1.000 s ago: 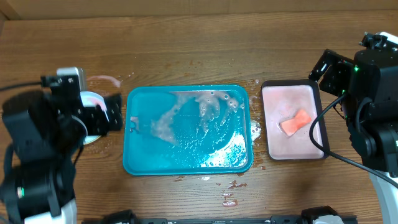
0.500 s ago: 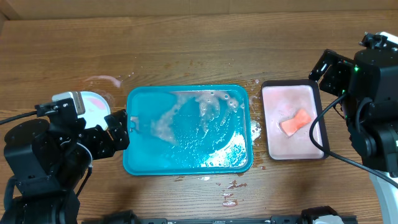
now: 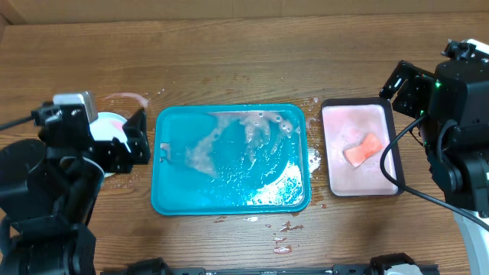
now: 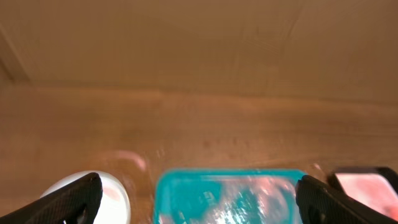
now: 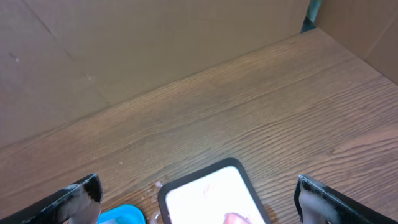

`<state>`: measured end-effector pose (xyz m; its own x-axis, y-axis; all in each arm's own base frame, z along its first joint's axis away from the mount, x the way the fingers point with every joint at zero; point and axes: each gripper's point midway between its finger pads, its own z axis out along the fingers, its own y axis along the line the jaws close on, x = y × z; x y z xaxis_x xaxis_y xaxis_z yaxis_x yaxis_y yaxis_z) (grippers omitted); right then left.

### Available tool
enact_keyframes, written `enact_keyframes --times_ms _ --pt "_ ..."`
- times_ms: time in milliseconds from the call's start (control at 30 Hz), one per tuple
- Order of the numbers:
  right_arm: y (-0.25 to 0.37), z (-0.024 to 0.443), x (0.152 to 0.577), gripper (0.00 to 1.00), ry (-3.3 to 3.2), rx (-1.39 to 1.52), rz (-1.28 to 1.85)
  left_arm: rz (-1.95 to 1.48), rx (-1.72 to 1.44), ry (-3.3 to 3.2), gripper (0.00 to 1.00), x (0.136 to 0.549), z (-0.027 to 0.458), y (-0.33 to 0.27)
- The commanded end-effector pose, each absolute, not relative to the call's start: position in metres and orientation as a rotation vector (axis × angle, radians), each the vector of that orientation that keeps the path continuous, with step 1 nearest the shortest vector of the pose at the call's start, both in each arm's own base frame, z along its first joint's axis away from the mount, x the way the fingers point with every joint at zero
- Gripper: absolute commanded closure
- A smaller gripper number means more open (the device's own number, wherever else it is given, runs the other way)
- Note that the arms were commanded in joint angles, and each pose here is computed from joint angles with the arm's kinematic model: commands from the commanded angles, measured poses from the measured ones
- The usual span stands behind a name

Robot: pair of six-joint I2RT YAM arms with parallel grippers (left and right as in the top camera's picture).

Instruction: Clean dirty plates on tray and stack at the side

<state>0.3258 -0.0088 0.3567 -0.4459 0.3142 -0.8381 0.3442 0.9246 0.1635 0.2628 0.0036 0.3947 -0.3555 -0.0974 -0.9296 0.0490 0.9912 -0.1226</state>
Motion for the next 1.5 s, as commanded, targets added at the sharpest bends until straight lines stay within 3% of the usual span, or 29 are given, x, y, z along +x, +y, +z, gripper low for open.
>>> enact_keyframes --times_ms 0,233,567,800,1167,1467 --pt "-0.007 0.365 0.325 0.00 2.043 0.463 -0.023 -0.098 0.069 1.873 0.01 0.274 0.409 0.003" --pt "-0.007 0.365 0.325 0.00 2.043 0.463 -0.023 -0.073 0.267 1.634 0.00 0.276 0.462 -0.023" --pt "-0.007 0.365 0.325 0.00 2.043 0.463 -0.023 0.066 0.439 1.414 0.01 0.213 0.490 -0.040" --pt "-0.007 0.365 0.325 0.00 2.043 0.463 -0.023 0.120 0.454 1.294 0.00 0.186 0.454 -0.042" --pt "-0.007 0.365 0.325 0.00 2.043 0.463 -0.023 0.125 0.501 1.116 0.00 0.193 0.355 -0.052" --pt "-0.007 0.365 0.325 0.00 2.043 0.463 -0.023 0.129 0.511 1.071 0.00 0.199 0.319 -0.054"
